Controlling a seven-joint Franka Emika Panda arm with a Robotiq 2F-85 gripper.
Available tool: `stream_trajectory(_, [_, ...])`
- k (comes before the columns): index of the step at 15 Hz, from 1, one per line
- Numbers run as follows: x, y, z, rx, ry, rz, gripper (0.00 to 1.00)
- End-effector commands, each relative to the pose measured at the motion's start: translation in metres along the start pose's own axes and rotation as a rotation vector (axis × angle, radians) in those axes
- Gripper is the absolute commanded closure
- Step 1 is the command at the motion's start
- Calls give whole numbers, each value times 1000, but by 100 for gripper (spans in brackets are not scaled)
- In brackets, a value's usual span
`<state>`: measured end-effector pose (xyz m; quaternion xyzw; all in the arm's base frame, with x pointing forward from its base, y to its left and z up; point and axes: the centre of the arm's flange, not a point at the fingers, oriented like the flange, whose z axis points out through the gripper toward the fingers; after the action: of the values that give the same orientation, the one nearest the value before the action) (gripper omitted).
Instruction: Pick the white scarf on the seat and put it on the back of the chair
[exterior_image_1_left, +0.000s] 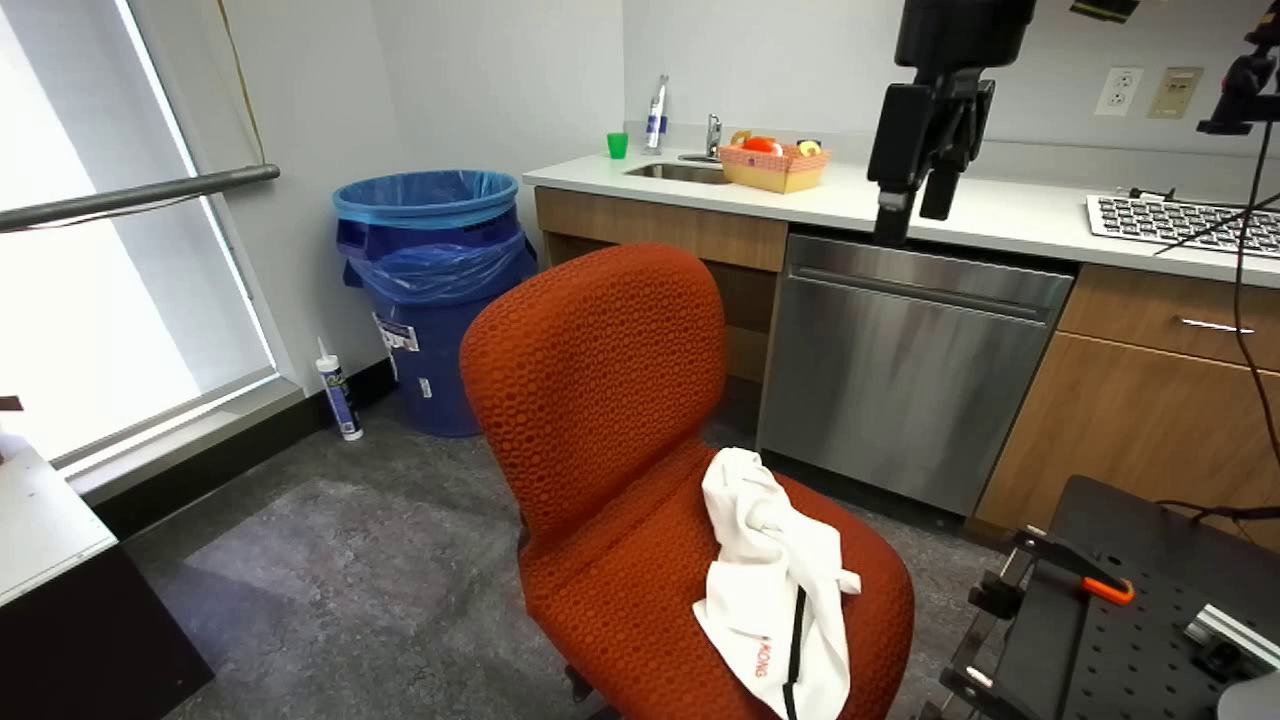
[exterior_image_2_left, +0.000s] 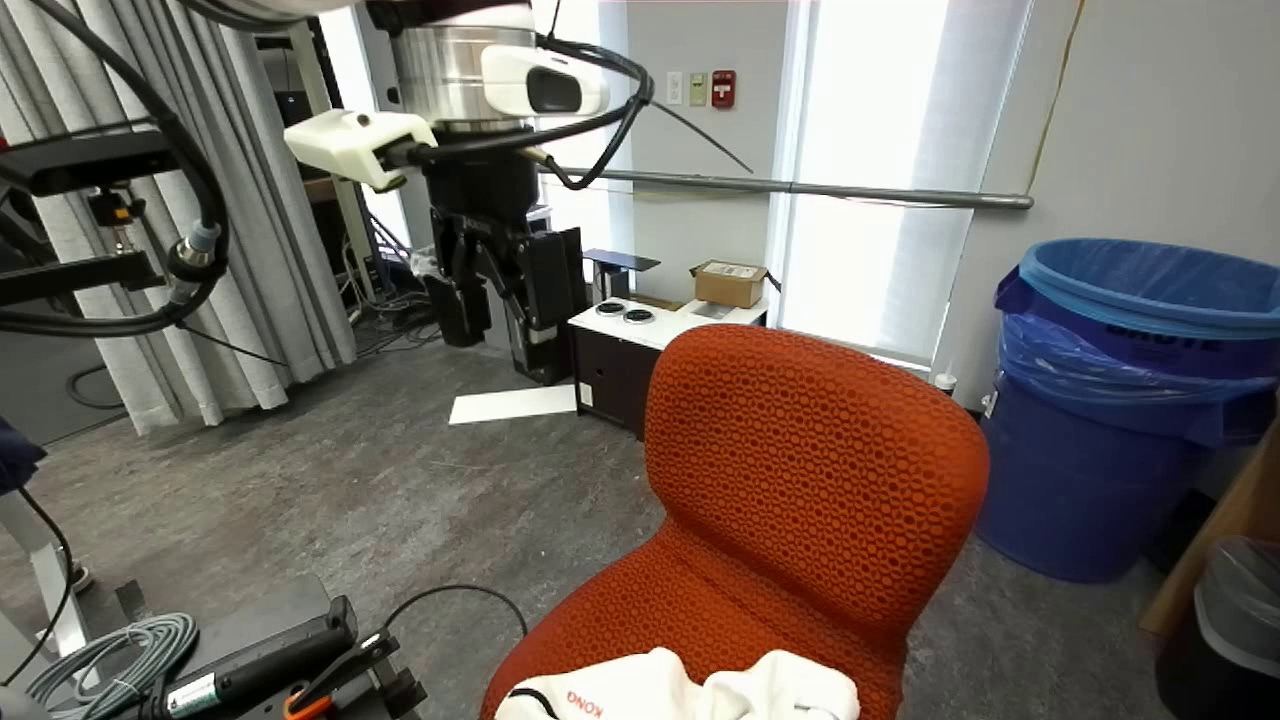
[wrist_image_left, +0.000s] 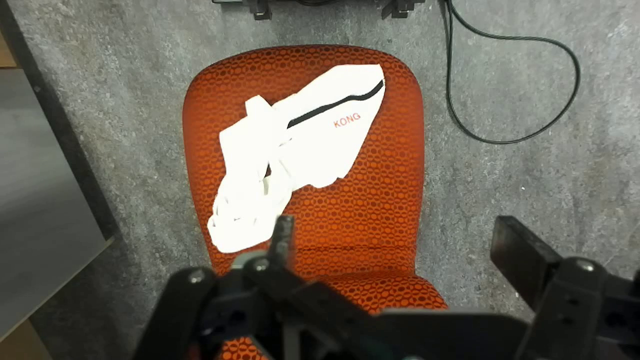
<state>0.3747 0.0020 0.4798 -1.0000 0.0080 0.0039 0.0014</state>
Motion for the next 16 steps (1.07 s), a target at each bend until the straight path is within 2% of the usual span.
stream_trajectory(1, [0,0,0,0,0,0,0])
stream_trajectory(11, [2,1,2,-8,4,8,0])
stream_trajectory(16, [22,2,11,-5,67,40,0])
